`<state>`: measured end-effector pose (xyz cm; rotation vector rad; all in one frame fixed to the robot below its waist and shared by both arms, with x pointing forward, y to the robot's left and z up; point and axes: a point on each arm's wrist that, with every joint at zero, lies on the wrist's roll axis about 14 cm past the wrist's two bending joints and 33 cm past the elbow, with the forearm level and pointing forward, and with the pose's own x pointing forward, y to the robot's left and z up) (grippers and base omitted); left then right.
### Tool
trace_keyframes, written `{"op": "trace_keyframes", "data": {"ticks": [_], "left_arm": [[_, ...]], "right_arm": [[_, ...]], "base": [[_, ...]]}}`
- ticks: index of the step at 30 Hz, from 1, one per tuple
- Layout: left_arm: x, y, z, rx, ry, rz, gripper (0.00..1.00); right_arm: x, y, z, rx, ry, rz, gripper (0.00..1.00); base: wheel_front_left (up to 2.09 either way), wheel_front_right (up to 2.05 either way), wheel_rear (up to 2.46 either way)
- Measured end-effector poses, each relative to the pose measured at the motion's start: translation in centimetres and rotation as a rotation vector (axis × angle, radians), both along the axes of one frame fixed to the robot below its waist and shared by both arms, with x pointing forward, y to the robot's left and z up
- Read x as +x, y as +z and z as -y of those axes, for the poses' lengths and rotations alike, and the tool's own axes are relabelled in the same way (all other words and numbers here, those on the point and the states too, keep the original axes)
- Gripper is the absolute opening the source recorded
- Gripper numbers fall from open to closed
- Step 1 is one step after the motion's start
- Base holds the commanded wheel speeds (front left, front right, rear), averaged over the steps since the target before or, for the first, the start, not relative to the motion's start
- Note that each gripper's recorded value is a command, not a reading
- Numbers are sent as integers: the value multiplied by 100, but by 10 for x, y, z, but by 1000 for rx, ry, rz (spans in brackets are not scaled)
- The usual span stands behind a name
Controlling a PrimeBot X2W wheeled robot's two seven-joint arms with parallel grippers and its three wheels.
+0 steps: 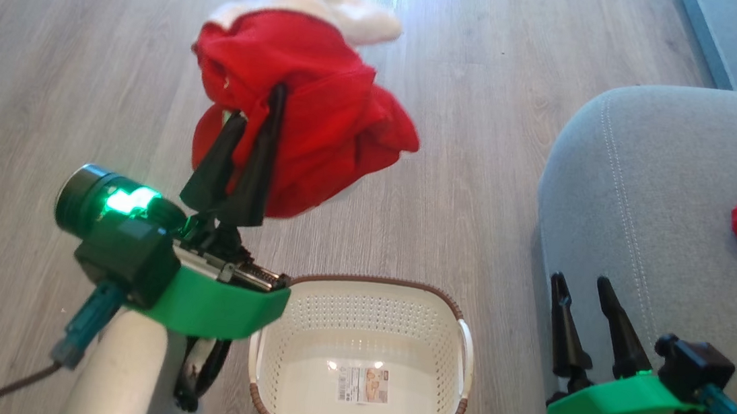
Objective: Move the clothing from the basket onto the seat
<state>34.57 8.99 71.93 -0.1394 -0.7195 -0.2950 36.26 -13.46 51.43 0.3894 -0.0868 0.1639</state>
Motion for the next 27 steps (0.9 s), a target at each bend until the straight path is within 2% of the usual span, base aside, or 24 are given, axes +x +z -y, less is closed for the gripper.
{"op": "trace_keyframes", "data": {"ticks": [4,8,13,16,27], "left_arm": [[-6,3,6,3,-23,17,0],[-12,-8,32,46,-121,-6,0],[-8,-65,63,111,-229,-178,0],[-6,-79,62,99,-237,-227,0],[-6,-75,62,99,-236,-214,0]], "right_arm": [[-4,-6,0,-1,0,-17,100],[-6,-7,-2,-1,5,-22,100],[-6,-7,-2,-1,8,-21,100],[-7,-8,-3,-1,9,-22,100],[-8,-5,0,-2,2,-13,100]], "base": [[0,0,0],[0,0,0],[0,0,0],[0,0,0],[0,0,0]]}}
